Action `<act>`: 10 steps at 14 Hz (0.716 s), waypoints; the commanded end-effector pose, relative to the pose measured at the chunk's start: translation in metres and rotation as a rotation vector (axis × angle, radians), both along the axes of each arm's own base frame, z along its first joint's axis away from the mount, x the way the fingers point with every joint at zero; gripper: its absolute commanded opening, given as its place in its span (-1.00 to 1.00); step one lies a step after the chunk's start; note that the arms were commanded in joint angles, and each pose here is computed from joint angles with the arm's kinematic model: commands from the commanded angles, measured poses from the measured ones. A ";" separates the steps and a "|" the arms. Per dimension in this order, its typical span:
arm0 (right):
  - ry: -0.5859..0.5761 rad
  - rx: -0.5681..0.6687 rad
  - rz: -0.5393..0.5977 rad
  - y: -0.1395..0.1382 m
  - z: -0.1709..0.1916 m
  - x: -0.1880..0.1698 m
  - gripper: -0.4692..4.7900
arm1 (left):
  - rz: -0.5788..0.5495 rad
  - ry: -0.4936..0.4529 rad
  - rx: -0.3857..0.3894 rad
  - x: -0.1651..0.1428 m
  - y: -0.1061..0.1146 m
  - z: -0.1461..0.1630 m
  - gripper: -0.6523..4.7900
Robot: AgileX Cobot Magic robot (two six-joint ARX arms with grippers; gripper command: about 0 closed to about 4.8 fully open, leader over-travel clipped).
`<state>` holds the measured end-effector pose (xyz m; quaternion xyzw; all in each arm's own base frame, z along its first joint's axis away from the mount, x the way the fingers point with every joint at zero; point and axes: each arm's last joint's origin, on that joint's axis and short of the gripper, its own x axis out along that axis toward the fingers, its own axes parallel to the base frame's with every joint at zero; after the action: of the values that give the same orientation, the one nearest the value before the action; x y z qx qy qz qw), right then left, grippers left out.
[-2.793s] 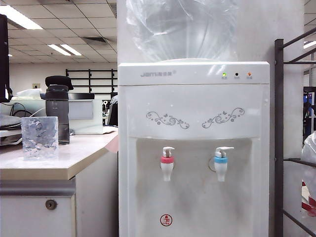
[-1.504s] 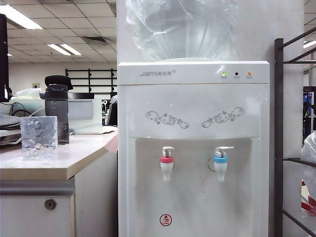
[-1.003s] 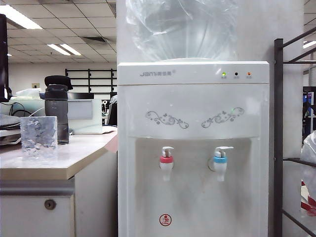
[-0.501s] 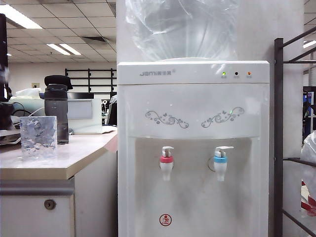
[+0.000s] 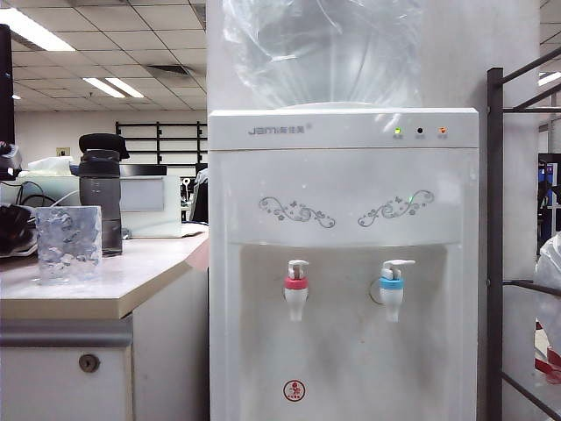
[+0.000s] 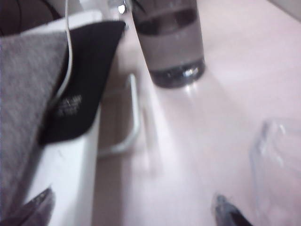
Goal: Pick up the plastic mug from the left desk, go to the hot water outlet of the water dispenser, press the vertical switch to get some water, then put the mug back on the desk.
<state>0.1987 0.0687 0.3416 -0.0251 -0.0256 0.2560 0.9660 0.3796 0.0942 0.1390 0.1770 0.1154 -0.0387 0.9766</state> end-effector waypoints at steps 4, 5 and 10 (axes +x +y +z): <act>-0.027 0.007 -0.013 0.000 0.005 -0.001 1.00 | -0.046 -0.014 -0.205 0.002 0.003 0.000 1.00; -0.027 0.006 -0.014 0.000 0.005 -0.001 1.00 | -0.072 -0.012 -0.212 0.002 0.002 0.000 1.00; -0.022 0.006 -0.033 -0.001 0.004 0.000 1.00 | -0.200 -0.024 -0.194 0.005 -0.001 -0.012 1.00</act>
<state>0.1991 0.0684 0.3414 -0.0249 -0.0250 0.2461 0.9686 0.3840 0.0940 0.1279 0.0918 0.0870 -0.1354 0.9827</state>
